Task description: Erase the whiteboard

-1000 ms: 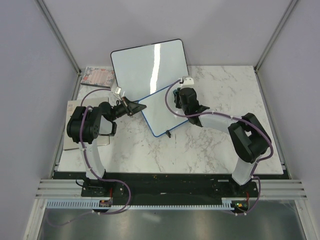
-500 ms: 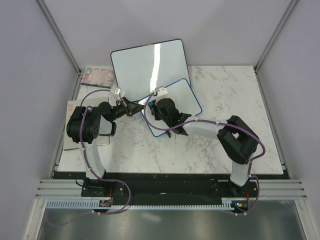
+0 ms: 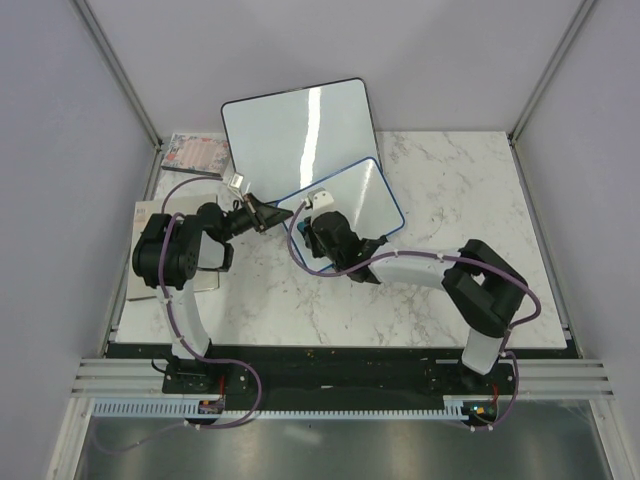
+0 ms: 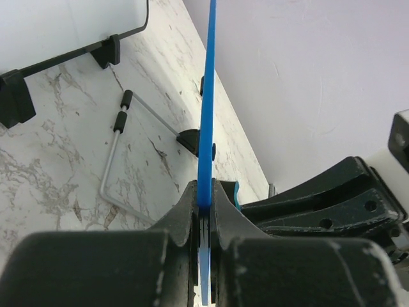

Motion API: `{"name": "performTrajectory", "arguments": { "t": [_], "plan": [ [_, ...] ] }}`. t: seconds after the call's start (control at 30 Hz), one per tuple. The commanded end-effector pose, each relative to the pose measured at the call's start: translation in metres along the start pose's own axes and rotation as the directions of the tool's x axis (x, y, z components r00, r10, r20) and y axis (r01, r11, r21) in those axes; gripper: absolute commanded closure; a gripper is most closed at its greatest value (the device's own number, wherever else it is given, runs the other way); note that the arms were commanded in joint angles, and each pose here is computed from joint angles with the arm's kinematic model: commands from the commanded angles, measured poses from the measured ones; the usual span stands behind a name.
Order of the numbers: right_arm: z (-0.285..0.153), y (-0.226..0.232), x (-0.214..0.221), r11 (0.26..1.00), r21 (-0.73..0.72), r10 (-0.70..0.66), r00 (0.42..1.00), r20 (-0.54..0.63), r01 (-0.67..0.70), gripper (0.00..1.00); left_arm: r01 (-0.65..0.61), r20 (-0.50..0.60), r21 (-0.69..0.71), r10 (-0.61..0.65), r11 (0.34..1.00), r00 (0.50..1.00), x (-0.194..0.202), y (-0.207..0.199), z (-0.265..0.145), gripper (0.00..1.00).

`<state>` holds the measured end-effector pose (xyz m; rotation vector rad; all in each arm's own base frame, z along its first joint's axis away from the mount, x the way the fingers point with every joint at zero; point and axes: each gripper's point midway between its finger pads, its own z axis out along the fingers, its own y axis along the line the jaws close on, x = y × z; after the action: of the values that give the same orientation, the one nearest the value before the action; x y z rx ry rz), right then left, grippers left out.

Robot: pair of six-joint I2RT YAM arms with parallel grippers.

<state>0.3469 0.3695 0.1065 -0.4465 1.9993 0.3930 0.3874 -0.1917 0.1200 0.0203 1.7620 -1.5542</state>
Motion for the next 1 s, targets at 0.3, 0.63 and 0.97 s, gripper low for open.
{"name": "performTrajectory", "arguments": {
  "t": [0.3, 0.63, 0.97],
  "plan": [
    [-0.076, -0.120, -0.016, 0.969, 0.240, 0.069, 0.998, -0.008, -0.065, 1.00, -0.271, -0.045, 0.251, 0.290, 0.929, 0.956, 0.018, -0.066, 0.000, 0.98],
    [-0.132, -0.173, -0.009, 0.911, 0.380, 0.148, 0.987, 0.065, -0.162, 1.00, -0.309, -0.047, 0.270, 0.333, 0.912, 0.942, 0.021, -0.074, -0.004, 0.98],
    [-0.161, -0.209, 0.031, 0.829, 0.480, 0.288, 0.955, 0.072, -0.286, 1.00, -0.307, -0.086, 0.294, 0.345, 0.905, 0.935, 0.029, -0.074, -0.008, 0.98]
  ]
}}
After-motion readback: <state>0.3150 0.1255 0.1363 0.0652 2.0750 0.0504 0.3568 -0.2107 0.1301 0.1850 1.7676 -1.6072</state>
